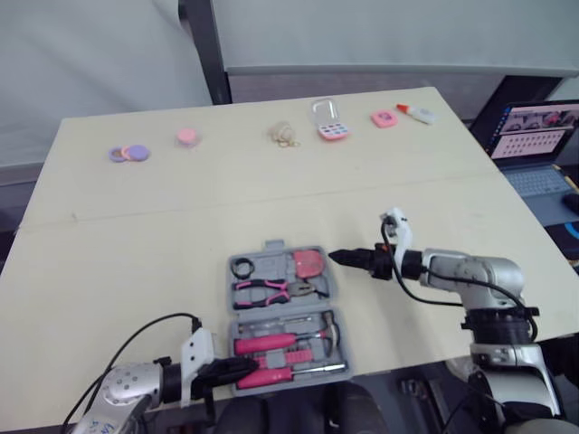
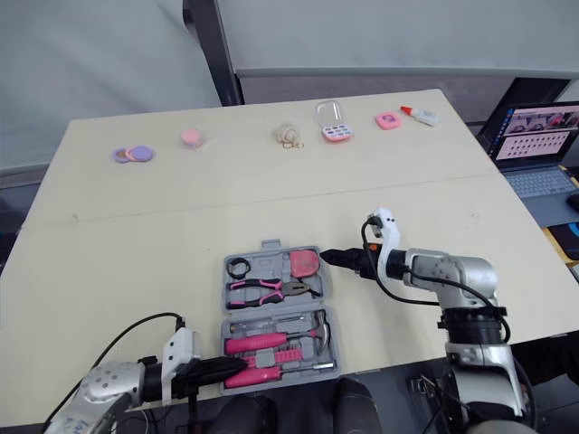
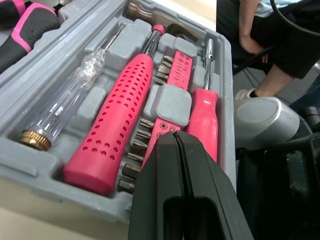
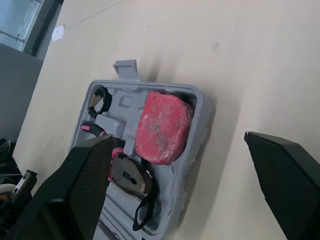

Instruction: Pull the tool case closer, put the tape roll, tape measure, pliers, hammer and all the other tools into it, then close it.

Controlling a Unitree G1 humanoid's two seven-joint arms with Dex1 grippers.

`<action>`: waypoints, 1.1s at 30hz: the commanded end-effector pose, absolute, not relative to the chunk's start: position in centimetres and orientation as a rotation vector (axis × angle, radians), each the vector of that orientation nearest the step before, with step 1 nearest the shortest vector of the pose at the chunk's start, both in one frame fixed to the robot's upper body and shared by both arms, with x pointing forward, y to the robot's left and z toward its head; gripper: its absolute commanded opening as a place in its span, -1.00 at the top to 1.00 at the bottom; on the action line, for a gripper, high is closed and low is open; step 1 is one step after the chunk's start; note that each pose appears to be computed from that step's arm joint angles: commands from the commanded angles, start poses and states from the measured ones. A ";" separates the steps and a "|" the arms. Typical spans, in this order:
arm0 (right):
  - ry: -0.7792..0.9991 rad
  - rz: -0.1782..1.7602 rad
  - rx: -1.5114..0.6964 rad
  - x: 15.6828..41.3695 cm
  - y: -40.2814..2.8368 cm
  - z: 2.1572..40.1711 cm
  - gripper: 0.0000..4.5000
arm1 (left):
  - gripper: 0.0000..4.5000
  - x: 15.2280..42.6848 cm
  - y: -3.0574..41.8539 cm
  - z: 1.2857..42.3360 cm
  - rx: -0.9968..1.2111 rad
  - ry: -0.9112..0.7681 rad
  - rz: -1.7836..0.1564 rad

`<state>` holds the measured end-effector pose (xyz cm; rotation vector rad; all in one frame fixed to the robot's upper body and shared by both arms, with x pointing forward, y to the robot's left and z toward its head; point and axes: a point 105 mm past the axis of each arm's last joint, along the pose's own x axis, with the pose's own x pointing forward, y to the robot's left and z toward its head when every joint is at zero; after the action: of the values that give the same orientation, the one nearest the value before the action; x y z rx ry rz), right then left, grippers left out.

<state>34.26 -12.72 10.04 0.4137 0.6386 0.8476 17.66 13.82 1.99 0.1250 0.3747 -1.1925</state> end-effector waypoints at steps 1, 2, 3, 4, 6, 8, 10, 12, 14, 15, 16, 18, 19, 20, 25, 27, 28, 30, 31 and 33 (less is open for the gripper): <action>0.642 0.889 0.426 35.0 -12.0 9.8 -0.96 | 1.00 17.3 14.7 0.1 0.138 0.450 -1.137; 0.657 0.892 0.429 35.1 -11.8 9.4 -0.96 | 1.00 17.3 14.7 0.0 0.140 0.453 -1.134; 0.667 0.896 0.432 35.2 -11.7 9.1 -0.96 | 1.00 17.2 14.8 -0.1 0.141 0.459 -1.131; 0.677 0.906 0.442 35.3 -11.4 8.8 -0.96 | 1.00 17.1 14.8 -0.2 0.142 0.462 -1.130; 0.692 0.928 0.454 35.4 -11.0 8.4 -0.96 | 1.00 16.9 14.9 -0.4 0.145 0.472 -1.127; 0.707 0.949 0.462 35.5 -10.5 8.0 -0.96 | 1.00 16.8 15.0 -0.7 0.152 0.482 -1.122; 0.715 0.970 0.471 35.7 -10.1 7.7 -0.96 | 1.00 16.7 15.1 -0.9 0.157 0.489 -1.116; 0.719 0.996 0.483 35.8 -9.5 7.5 -0.96 | 1.00 16.6 15.3 -1.0 0.164 0.496 -1.108; 0.716 1.026 0.494 36.0 -8.8 7.6 -0.96 | 1.00 16.5 15.5 -1.2 0.171 0.507 -1.100; 0.714 1.037 0.497 36.0 -8.5 7.6 -0.96 | 1.00 16.4 15.6 -1.2 0.173 0.512 -1.096; 0.707 1.057 0.500 36.0 -8.2 7.8 -0.96 | 1.00 16.4 15.8 -1.4 0.177 0.519 -1.088; 0.694 1.091 0.500 36.1 -7.6 8.2 -0.96 | 1.00 16.4 16.2 -1.7 0.190 0.532 -1.075; 0.688 1.109 0.498 36.1 -7.4 8.4 -0.96 | 1.00 16.3 16.3 -1.8 0.198 0.535 -1.072; 0.684 1.122 0.496 36.0 -7.3 8.5 -0.96 | 1.00 16.3 16.4 -1.8 0.203 0.536 -1.070; 0.654 1.251 0.453 34.4 -6.8 10.3 -0.96 | 1.00 16.5 17.2 -2.5 0.244 0.546 -1.049; 0.632 1.305 0.422 33.3 -6.7 11.3 -0.96 | 1.00 16.7 17.4 -2.7 0.257 0.542 -1.039; 0.621 1.331 0.396 32.6 -6.7 11.8 -0.96 | 1.00 16.8 17.5 -2.7 0.262 0.539 -1.034; 0.602 1.374 0.352 31.2 -6.7 12.8 -0.96 | 1.00 17.1 17.6 -2.8 0.262 0.532 -1.021; 0.594 1.395 0.330 30.5 -6.7 13.2 -0.96 | 1.00 17.2 17.7 -2.8 0.259 0.527 -1.012; 0.582 1.421 0.289 29.1 -6.7 13.9 -0.96 | 1.00 17.4 17.6 -2.2 0.240 0.509 -0.992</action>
<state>30.95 -8.04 12.39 0.2948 0.6165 1.3090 17.64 14.24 1.16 0.2251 0.3144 -1.1593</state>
